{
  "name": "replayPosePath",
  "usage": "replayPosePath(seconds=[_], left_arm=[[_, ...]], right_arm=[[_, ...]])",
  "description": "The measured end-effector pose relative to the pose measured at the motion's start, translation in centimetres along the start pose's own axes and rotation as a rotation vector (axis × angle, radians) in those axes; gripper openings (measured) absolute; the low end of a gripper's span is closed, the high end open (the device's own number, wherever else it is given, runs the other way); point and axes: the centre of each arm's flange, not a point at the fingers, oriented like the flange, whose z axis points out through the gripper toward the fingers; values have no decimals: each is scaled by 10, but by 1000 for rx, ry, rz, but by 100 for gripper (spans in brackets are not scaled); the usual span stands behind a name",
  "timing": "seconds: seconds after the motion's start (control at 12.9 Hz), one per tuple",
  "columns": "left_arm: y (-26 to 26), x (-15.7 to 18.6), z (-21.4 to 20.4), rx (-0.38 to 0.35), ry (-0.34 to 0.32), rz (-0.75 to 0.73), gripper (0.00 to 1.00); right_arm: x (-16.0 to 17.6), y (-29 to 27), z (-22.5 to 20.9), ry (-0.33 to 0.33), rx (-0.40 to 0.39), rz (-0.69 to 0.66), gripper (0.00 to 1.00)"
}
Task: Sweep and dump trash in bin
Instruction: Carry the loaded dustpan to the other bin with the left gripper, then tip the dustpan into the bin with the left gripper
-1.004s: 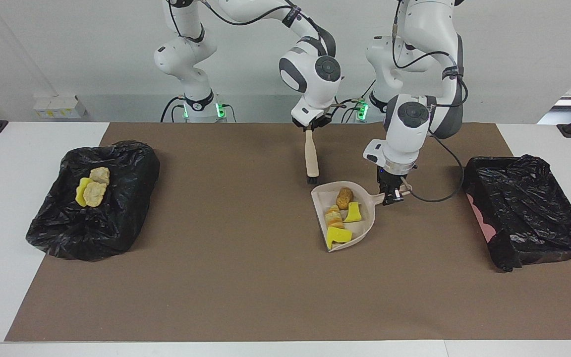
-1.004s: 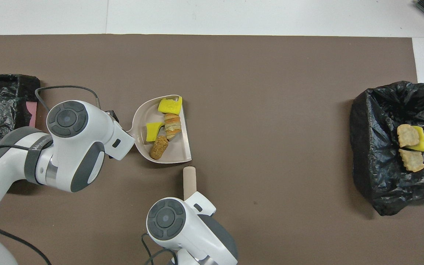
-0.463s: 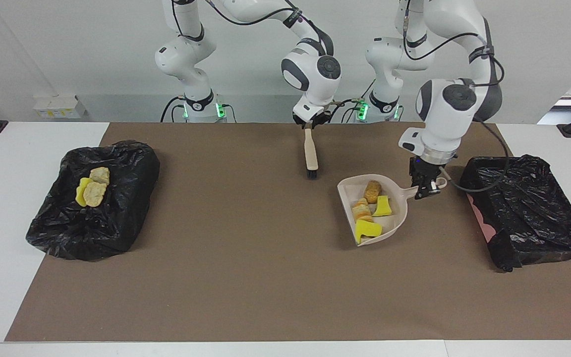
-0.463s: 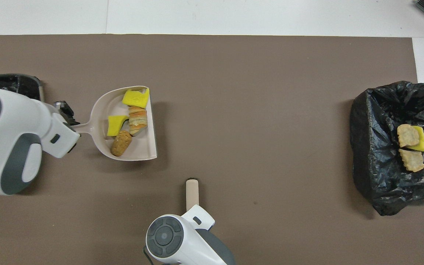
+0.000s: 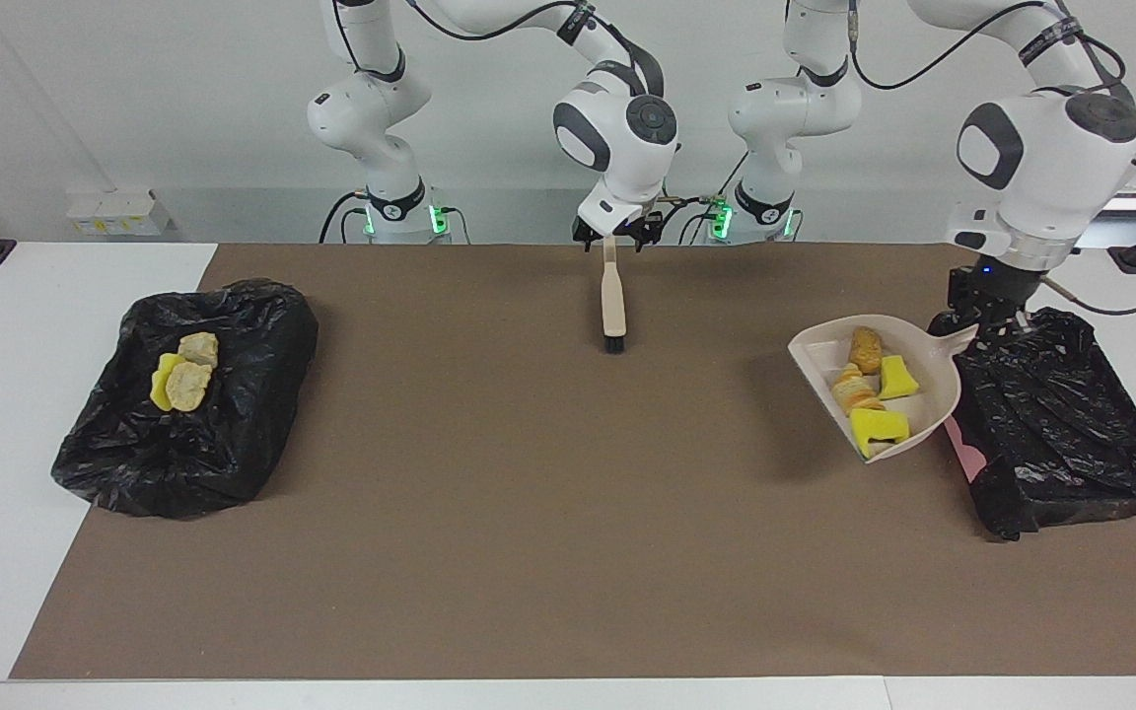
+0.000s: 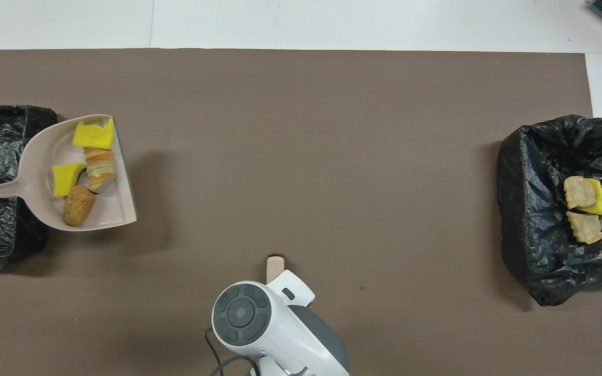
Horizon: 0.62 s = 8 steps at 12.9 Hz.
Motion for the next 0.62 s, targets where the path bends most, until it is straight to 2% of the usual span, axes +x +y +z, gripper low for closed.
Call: replayPosePath(seconds=[0.23, 0.39, 0.62], left_arm=[[-6, -92, -15, 35, -30, -97, 31], [-10, -141, -25, 56, -62, -141, 31], [-18, -178, -29, 65, -232, -92, 31]], right_arm=[[40, 58, -73, 44, 37, -15, 100], [65, 107, -119, 66, 57, -33, 100], [105, 180, -156, 89, 86, -45, 100]])
